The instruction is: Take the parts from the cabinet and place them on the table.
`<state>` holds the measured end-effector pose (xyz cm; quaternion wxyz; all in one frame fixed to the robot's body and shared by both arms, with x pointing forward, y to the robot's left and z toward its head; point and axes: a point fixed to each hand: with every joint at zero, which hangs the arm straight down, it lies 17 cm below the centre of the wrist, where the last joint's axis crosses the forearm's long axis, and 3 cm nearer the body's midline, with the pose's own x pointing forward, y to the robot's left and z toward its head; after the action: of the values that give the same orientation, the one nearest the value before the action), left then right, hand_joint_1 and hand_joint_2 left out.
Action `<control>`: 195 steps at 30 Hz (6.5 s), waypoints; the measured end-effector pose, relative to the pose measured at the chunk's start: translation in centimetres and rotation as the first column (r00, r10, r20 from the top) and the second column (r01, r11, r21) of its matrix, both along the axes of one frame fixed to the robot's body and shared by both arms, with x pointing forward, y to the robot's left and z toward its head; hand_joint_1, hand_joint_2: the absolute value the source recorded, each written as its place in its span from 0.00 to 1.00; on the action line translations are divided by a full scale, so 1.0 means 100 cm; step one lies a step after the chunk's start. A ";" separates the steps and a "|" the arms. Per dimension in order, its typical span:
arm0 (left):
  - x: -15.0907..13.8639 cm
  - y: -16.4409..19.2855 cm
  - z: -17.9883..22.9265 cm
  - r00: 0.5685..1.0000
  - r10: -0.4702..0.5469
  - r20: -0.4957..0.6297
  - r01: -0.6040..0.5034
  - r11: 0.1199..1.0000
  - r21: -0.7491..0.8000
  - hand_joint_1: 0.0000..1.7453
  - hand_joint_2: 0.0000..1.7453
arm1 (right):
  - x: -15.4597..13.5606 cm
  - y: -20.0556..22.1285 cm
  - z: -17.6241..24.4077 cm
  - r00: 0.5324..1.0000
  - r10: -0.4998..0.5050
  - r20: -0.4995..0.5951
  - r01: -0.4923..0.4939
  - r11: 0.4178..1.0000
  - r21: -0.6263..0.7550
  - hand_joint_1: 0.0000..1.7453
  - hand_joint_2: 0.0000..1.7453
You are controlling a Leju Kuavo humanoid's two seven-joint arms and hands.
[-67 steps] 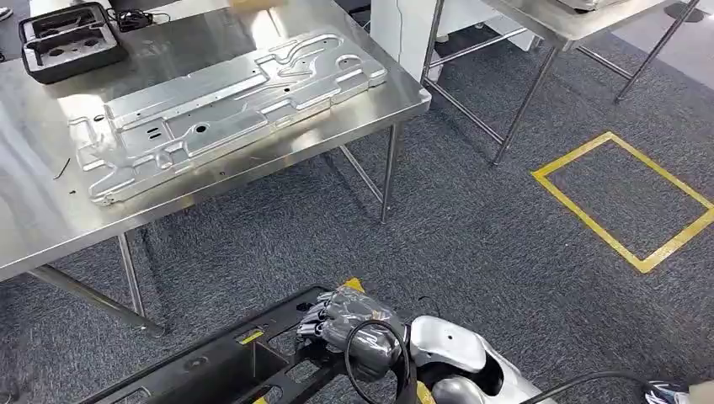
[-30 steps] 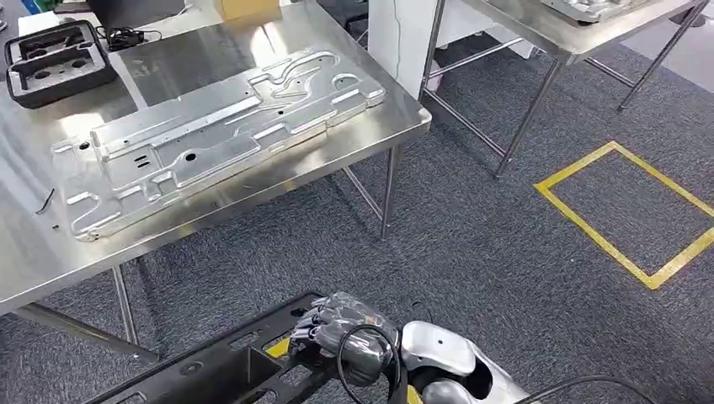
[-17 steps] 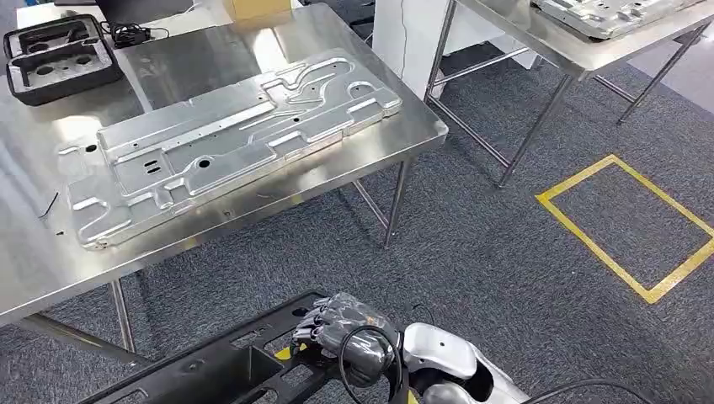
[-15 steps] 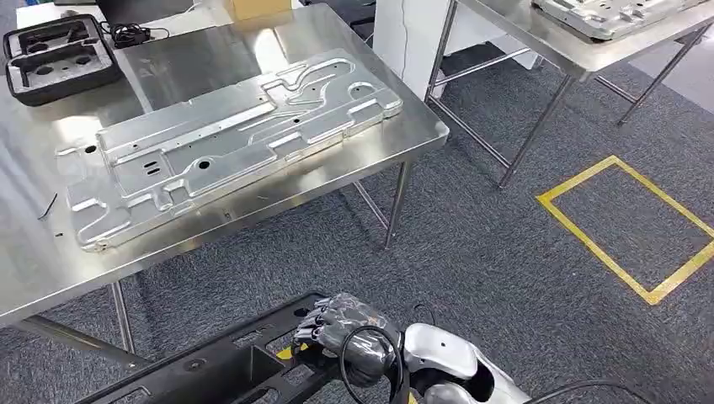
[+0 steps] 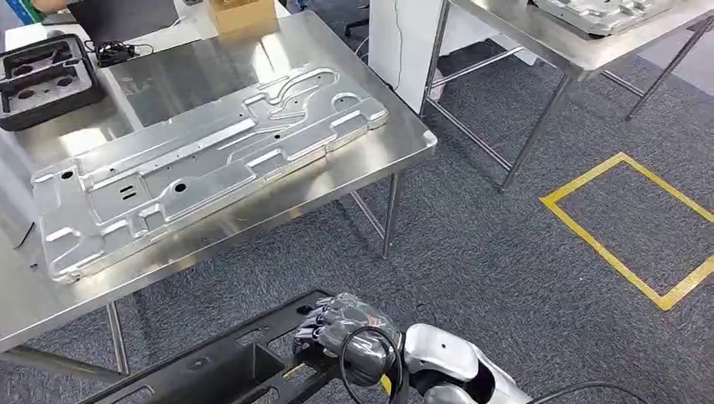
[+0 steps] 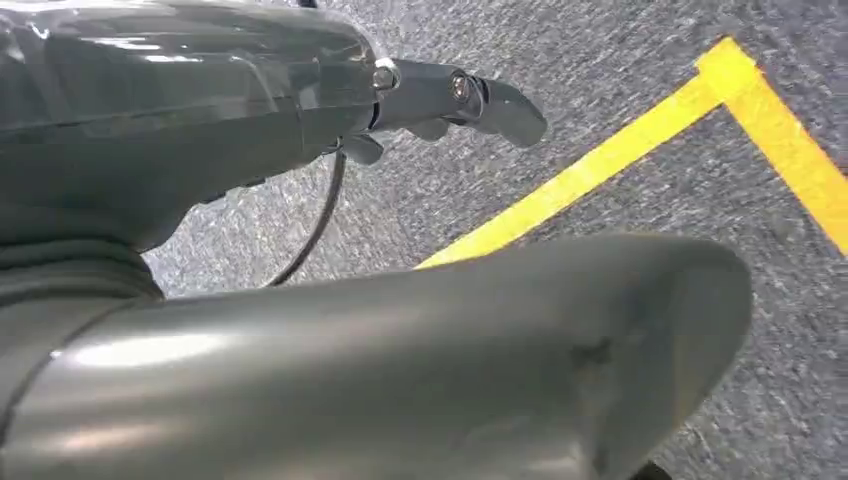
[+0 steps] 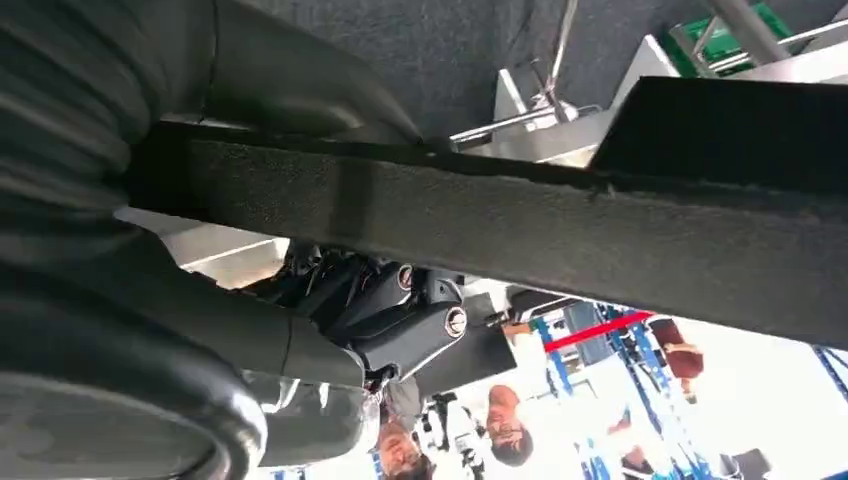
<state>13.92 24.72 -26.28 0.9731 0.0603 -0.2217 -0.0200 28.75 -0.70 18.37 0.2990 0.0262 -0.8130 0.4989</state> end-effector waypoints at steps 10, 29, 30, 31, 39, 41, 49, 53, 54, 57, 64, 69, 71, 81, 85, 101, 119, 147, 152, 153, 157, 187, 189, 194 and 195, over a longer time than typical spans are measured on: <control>0.002 -0.003 0.000 1.000 0.009 -0.003 -0.009 1.000 -0.001 0.00 0.00 | 0.002 0.011 0.012 1.000 0.015 0.016 -0.015 1.000 0.017 1.00 1.00; -0.001 -0.012 0.000 1.000 -0.001 -0.008 0.001 1.000 -0.012 0.00 0.00 | 0.002 0.023 0.007 0.999 0.038 -0.003 -0.038 0.999 0.006 1.00 1.00; -0.003 -0.012 0.000 1.000 -0.001 -0.011 0.001 1.000 -0.012 0.00 0.00 | 0.002 0.022 0.005 0.999 0.036 -0.007 -0.036 0.999 0.003 1.00 1.00; -0.004 -0.012 0.000 1.000 -0.001 -0.013 0.001 1.000 -0.012 0.00 0.00 | 0.002 0.023 0.004 0.999 0.036 -0.008 -0.036 0.999 0.000 1.00 1.00; -0.004 -0.010 0.000 1.000 0.003 -0.012 -0.003 1.000 -0.010 0.00 0.00 | 0.013 0.024 0.008 0.998 0.033 0.057 -0.029 0.997 -0.070 1.00 1.00; -0.002 -0.012 0.000 1.000 0.003 -0.009 -0.003 1.000 -0.013 0.00 0.00 | 0.021 0.021 0.014 0.996 0.036 0.084 -0.028 0.995 -0.094 1.00 1.00; 0.005 -0.018 0.002 1.000 0.005 0.001 -0.005 1.000 -0.031 0.00 0.00 | 0.047 0.013 0.028 0.987 0.061 0.151 -0.031 0.980 -0.198 1.00 1.00; 0.007 -0.023 0.003 1.000 0.001 0.003 -0.001 0.999 -0.042 0.00 0.00 | 0.055 0.010 0.036 0.983 0.059 0.176 -0.021 0.977 -0.214 1.00 1.00; 0.007 -0.023 0.003 1.000 0.001 0.003 -0.001 0.999 -0.042 0.00 0.00 | 0.057 0.009 0.037 0.982 0.058 0.179 -0.018 0.976 -0.217 1.00 1.00; 0.010 -0.023 0.004 1.000 0.000 0.006 0.000 0.999 -0.042 0.00 0.00 | 0.060 0.010 0.041 0.982 0.055 0.182 -0.014 0.976 -0.219 1.00 1.00; 0.004 -0.023 0.002 1.000 0.001 -0.004 -0.001 0.999 -0.040 0.00 0.00 | 0.057 0.011 0.037 0.981 0.069 0.180 -0.025 0.971 -0.238 1.00 1.00; 0.004 -0.023 0.003 1.000 0.001 -0.004 -0.001 0.999 -0.040 0.00 0.00 | 0.061 0.010 0.042 0.977 0.072 0.199 -0.021 0.969 -0.246 1.00 1.00; 0.004 -0.024 0.003 1.000 0.001 -0.005 -0.001 0.999 -0.041 0.00 0.00 | 0.065 0.008 0.045 0.976 0.067 0.205 -0.014 0.968 -0.250 1.00 1.00; 0.005 -0.026 0.003 1.000 -0.005 0.002 0.005 0.999 -0.036 0.00 0.00 | 0.092 -0.021 0.024 0.979 0.005 0.206 0.065 0.941 -0.331 1.00 1.00; 0.005 -0.025 0.003 1.000 -0.010 0.000 0.010 0.999 -0.035 0.00 0.00 | 0.108 -0.036 0.002 0.984 -0.031 0.176 0.096 0.922 -0.375 1.00 1.00; 0.004 -0.025 0.003 1.000 -0.002 -0.005 0.002 0.999 -0.035 0.00 0.00 | 0.120 -0.058 -0.040 0.991 -0.074 0.110 0.115 0.890 -0.441 1.00 1.00; 0.005 -0.025 0.003 1.000 -0.001 -0.001 0.001 0.999 -0.033 0.00 0.00 | 0.125 -0.067 -0.040 0.991 -0.062 0.120 0.112 0.870 -0.480 1.00 1.00; 0.008 -0.027 0.004 1.000 -0.009 0.009 0.009 1.000 -0.030 0.00 0.00 | 0.185 -0.082 0.140 0.792 -0.207 0.575 0.437 0.850 -0.296 1.00 1.00; 0.008 -0.027 0.004 1.000 -0.009 0.008 0.009 0.999 -0.030 0.00 0.00 | 0.194 -0.098 0.156 0.788 -0.258 0.559 0.460 0.850 -0.257 1.00 1.00; 0.007 -0.027 0.004 1.000 -0.009 0.008 0.009 0.999 -0.031 0.00 0.00 | 0.196 -0.102 0.160 0.789 -0.269 0.553 0.462 0.852 -0.246 1.00 1.00; 0.007 -0.029 0.004 1.000 -0.010 0.008 0.010 0.999 -0.035 0.00 0.00 | 0.203 -0.116 0.172 0.783 -0.306 0.541 0.482 0.849 -0.217 1.00 1.00; 0.007 -0.031 0.004 1.000 0.002 0.007 -0.002 0.999 -0.043 0.00 0.00 | 0.217 -0.173 0.187 0.778 -0.429 0.458 0.536 0.834 -0.130 1.00 1.00; 0.007 -0.031 0.004 1.000 0.002 0.006 -0.002 0.999 -0.043 0.00 0.00 | 0.216 -0.180 0.178 0.780 -0.435 0.449 0.543 0.828 -0.140 1.00 1.00; 0.006 -0.031 0.004 1.000 0.002 0.006 -0.002 0.999 -0.043 0.00 0.00 | 0.213 -0.186 0.167 0.785 -0.438 0.438 0.545 0.825 -0.153 1.00 1.00; 0.006 -0.031 0.004 1.000 0.003 0.007 -0.002 0.999 -0.043 0.00 0.00 | 0.212 -0.187 0.165 0.786 -0.438 0.436 0.545 0.824 -0.155 1.00 1.00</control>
<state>14.56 21.64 -25.86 0.9734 0.0398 -0.2252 -0.0138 49.96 -19.36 34.89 0.2564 -0.3273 -0.7566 0.5047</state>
